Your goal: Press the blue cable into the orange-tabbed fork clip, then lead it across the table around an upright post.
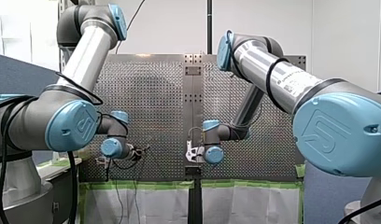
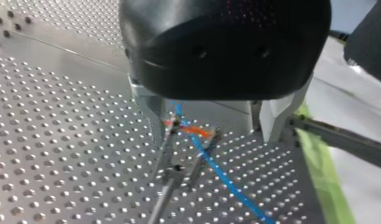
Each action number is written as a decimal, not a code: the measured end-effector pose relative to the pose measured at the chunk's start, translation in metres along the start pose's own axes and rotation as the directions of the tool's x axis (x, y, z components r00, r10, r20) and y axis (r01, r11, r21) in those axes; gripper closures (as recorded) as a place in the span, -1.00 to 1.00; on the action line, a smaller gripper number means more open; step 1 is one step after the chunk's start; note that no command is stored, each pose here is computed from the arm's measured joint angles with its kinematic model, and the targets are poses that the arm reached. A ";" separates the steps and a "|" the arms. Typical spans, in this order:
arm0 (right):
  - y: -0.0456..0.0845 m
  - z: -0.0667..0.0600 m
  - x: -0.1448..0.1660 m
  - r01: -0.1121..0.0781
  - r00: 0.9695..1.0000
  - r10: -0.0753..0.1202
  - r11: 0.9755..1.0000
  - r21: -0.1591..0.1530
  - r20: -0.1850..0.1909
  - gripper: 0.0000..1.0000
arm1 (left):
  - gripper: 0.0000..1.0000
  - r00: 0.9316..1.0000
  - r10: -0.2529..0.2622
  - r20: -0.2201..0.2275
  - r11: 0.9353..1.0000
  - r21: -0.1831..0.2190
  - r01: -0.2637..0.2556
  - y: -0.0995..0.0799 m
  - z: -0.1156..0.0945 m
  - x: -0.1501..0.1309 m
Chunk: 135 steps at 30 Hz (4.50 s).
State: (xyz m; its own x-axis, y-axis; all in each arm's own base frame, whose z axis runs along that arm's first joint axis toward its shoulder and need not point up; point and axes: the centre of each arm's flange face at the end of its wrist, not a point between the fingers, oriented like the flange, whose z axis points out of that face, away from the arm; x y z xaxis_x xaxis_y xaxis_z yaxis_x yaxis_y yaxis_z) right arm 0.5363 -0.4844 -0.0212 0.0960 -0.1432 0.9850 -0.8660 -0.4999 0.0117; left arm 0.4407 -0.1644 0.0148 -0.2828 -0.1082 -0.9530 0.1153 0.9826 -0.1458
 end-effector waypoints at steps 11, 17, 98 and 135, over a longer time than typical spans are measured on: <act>0.000 0.000 0.000 0.000 1.000 0.000 1.000 0.000 -0.001 1.00 | -1.00 1.000 0.019 0.017 1.000 0.000 -0.019 -0.003 0.004 -0.004; 0.001 0.001 0.000 -0.002 1.000 0.002 1.000 -0.001 -0.002 1.00 | -1.00 1.000 0.018 0.016 1.000 0.000 -0.018 -0.003 0.004 -0.003; -0.006 -0.002 0.000 -0.007 1.000 0.007 1.000 0.024 0.000 1.00 | -1.00 0.996 -0.034 0.082 0.992 -0.121 0.044 -0.086 0.068 -0.022; -0.006 -0.001 0.000 -0.011 1.000 0.011 1.000 0.028 0.000 1.00 | -0.86 0.993 0.095 0.062 0.980 -0.179 -0.083 -0.095 0.081 -0.010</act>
State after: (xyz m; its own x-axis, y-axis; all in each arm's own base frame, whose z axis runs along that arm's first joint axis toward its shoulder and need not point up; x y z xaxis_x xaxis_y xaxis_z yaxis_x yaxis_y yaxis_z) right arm 0.5412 -0.4801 -0.0213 0.0863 -0.1491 0.9850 -0.8531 -0.5217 -0.0042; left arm 0.5096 -0.2690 0.0163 -0.2106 -0.0232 -0.9773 -0.0343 0.9993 -0.0163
